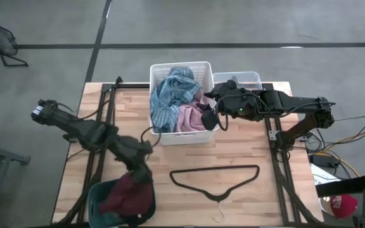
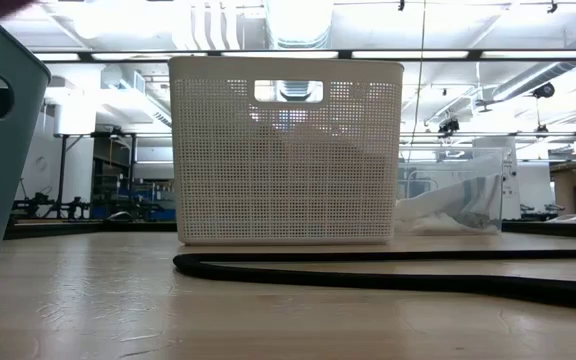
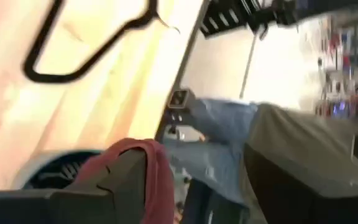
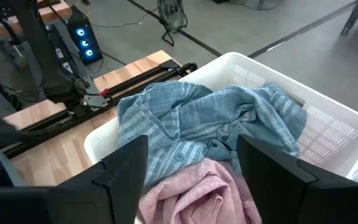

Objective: Pick & Place Cloths
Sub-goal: Put the red shirt into the green bin, then return to Home Position

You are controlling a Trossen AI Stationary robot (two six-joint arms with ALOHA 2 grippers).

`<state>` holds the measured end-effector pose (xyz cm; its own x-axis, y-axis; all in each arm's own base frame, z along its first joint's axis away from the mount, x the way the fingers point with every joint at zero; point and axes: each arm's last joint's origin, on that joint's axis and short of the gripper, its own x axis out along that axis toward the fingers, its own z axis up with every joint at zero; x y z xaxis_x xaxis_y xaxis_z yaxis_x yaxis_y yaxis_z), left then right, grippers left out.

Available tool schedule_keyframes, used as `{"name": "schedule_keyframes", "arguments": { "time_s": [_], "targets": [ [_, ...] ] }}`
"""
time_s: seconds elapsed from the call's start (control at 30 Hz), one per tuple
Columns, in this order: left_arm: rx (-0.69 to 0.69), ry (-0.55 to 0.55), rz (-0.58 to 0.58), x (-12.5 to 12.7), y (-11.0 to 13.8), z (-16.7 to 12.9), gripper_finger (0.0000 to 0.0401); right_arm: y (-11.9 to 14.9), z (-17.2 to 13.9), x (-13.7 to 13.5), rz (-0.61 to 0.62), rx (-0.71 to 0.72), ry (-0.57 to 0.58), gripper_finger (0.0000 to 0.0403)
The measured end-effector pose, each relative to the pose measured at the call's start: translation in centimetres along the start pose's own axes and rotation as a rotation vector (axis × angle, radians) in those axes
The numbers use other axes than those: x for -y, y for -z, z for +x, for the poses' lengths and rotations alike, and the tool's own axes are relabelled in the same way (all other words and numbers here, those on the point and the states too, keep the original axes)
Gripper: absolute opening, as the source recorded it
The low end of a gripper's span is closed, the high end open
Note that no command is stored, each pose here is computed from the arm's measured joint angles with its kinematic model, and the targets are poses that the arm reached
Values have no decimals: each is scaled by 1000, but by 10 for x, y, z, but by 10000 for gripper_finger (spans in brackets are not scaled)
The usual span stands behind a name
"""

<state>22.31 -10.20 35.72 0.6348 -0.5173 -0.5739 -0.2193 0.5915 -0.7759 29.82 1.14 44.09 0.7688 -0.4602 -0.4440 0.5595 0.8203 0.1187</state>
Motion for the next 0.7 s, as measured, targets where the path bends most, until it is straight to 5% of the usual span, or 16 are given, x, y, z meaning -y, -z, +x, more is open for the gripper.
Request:
{"name": "schedule_keyframes", "arguments": {
  "time_s": [0.07,0.3,0.43,0.7],
  "targets": [
    [-47,11,-40,-1,3,3,256,0,0,0,5,-4,-7,223],
    [-664,50,-172,-14,61,34,206,0,0,0,0,-6,-9,175],
    [-721,-25,-282,-31,68,44,175,1,2,0,-4,-9,-7,153],
    [-889,-47,-363,-33,76,35,176,5,13,-5,-67,-30,2,113]
  ]
}}
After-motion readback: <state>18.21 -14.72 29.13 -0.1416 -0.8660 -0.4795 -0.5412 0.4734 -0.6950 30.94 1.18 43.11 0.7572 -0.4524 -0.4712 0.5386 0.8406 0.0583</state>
